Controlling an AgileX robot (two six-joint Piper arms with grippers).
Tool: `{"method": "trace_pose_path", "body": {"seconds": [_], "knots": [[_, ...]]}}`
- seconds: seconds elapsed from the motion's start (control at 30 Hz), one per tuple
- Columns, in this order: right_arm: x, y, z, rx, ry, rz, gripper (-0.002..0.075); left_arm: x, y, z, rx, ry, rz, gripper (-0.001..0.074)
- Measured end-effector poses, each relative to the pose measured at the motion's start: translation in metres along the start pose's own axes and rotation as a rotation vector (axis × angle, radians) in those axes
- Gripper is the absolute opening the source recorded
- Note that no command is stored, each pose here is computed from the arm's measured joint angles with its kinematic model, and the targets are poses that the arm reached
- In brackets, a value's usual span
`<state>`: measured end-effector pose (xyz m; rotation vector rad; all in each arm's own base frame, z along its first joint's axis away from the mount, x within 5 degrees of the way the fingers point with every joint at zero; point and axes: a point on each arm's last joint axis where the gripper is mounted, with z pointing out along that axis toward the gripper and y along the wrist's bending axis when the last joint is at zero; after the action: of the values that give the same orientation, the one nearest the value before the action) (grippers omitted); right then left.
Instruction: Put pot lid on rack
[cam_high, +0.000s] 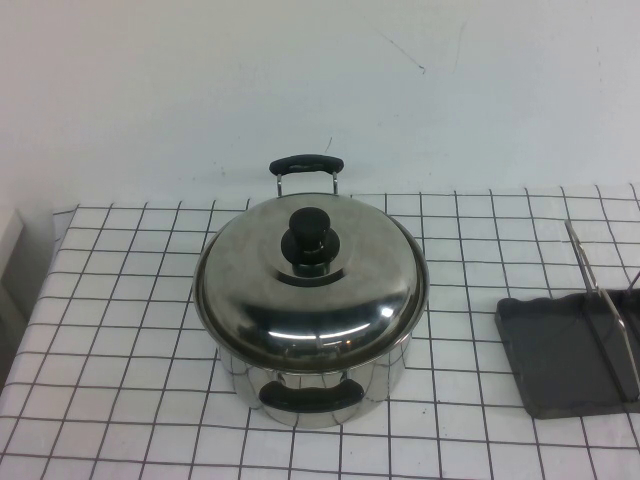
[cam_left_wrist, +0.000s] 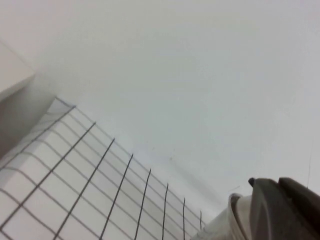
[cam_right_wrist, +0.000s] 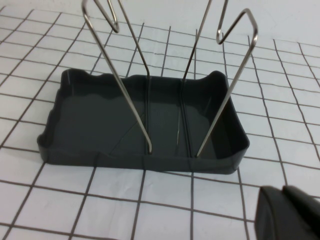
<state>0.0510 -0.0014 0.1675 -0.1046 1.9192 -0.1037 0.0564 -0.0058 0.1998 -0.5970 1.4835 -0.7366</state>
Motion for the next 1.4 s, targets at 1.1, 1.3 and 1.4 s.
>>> {"method": "trace_pose_path", "body": {"seconds": [1.1, 1.3, 1.4], "knots": [[0.0, 0.0, 0.0, 0.0, 0.0, 0.0, -0.0003, 0.0, -0.171, 0.141, 0.405, 0.44, 0.933, 0.0268], [0.0, 0.0, 0.0, 0.0, 0.0, 0.0, -0.0003, 0.045, -0.165, 0.178, 0.43, 0.45, 0.836, 0.0624], [0.0, 0.0, 0.0, 0.0, 0.0, 0.0, -0.0003, 0.06, -0.161, 0.191, 0.438, 0.438, 0.789, 0.0674]]}}
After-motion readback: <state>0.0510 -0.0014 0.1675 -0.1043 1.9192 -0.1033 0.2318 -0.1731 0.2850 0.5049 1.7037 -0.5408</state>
